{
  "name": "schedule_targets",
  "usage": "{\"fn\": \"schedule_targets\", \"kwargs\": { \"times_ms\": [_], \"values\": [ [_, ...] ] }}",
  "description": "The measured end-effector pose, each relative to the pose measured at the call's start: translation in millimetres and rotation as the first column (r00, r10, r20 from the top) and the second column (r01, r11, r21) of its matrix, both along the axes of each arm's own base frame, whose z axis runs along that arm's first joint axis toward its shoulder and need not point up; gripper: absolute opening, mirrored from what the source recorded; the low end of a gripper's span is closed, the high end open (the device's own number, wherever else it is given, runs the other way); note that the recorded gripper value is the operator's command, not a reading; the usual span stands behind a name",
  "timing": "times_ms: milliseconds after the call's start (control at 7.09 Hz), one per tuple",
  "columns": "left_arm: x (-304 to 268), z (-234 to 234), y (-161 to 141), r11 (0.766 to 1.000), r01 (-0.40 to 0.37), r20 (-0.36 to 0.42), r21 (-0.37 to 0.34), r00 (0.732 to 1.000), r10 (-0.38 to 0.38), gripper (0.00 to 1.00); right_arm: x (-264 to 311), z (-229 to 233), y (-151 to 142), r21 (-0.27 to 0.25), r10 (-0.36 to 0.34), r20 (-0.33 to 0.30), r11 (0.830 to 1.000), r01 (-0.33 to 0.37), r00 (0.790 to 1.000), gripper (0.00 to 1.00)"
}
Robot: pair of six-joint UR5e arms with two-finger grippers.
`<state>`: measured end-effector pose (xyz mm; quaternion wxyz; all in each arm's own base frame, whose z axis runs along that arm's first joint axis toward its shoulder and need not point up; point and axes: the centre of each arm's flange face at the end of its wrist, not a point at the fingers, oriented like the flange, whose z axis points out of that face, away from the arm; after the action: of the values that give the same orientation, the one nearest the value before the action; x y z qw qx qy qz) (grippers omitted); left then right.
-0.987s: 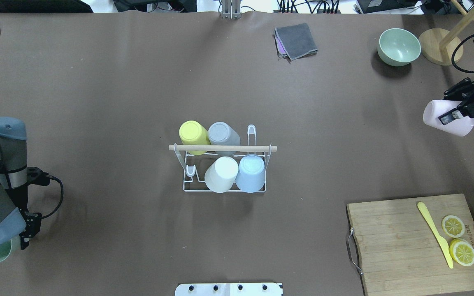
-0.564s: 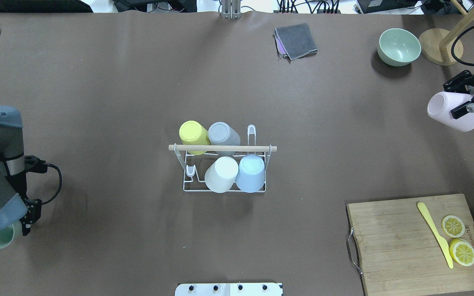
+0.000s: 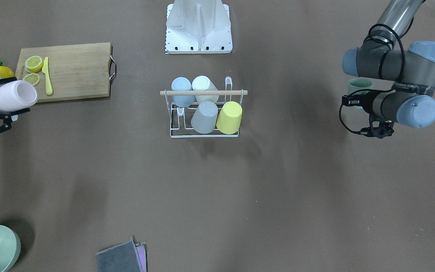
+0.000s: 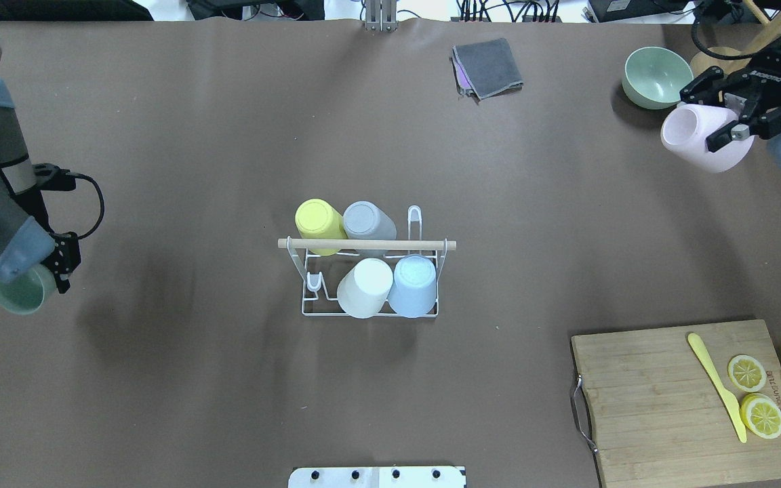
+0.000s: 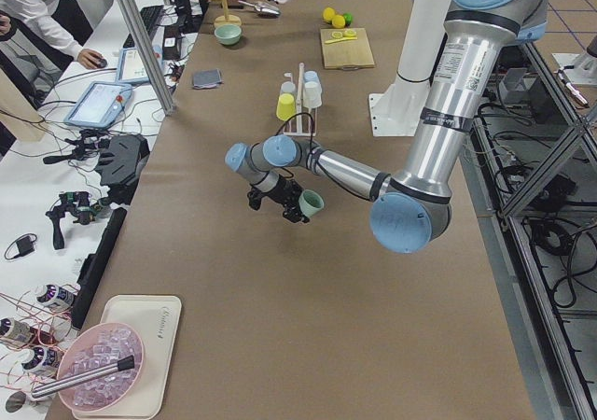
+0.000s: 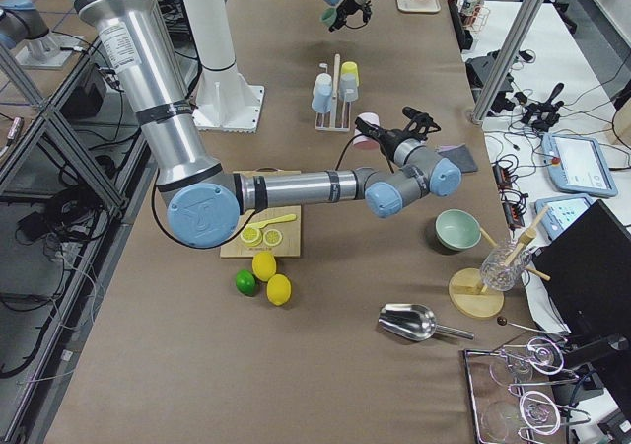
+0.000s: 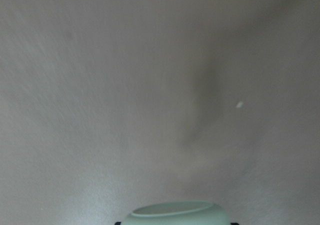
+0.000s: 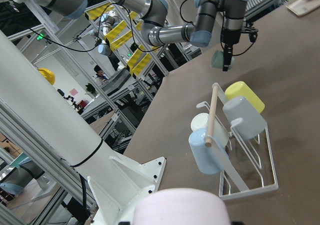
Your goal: Place cup on cup holder
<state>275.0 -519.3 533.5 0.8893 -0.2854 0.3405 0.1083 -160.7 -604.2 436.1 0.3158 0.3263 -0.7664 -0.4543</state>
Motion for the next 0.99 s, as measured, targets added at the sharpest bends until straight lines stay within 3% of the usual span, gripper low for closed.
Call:
{"fn": "schedule_targets", "kwargs": {
  "times_ms": [282,564,987],
  "values": [
    [-36,-31,-53,0.994,0.099,-0.024,0.050,0.995,-0.098,0.00,-25,-14,-13,0.067,-0.021,0.146,0.998,0.011,0.989,0.24],
    [-71,-55,-93,0.968,0.213,-0.060,0.131,0.977,-0.207,0.00,-57,-25,-21,0.121,-0.046,0.296,0.993,0.011,0.954,0.24],
    [-87,-84,-124,0.869,0.391,-0.094,0.304,0.920,-0.381,0.00,-133,-46,-21,0.182,-0.107,0.480,0.983,0.020,0.871,0.24]
  ]
}}
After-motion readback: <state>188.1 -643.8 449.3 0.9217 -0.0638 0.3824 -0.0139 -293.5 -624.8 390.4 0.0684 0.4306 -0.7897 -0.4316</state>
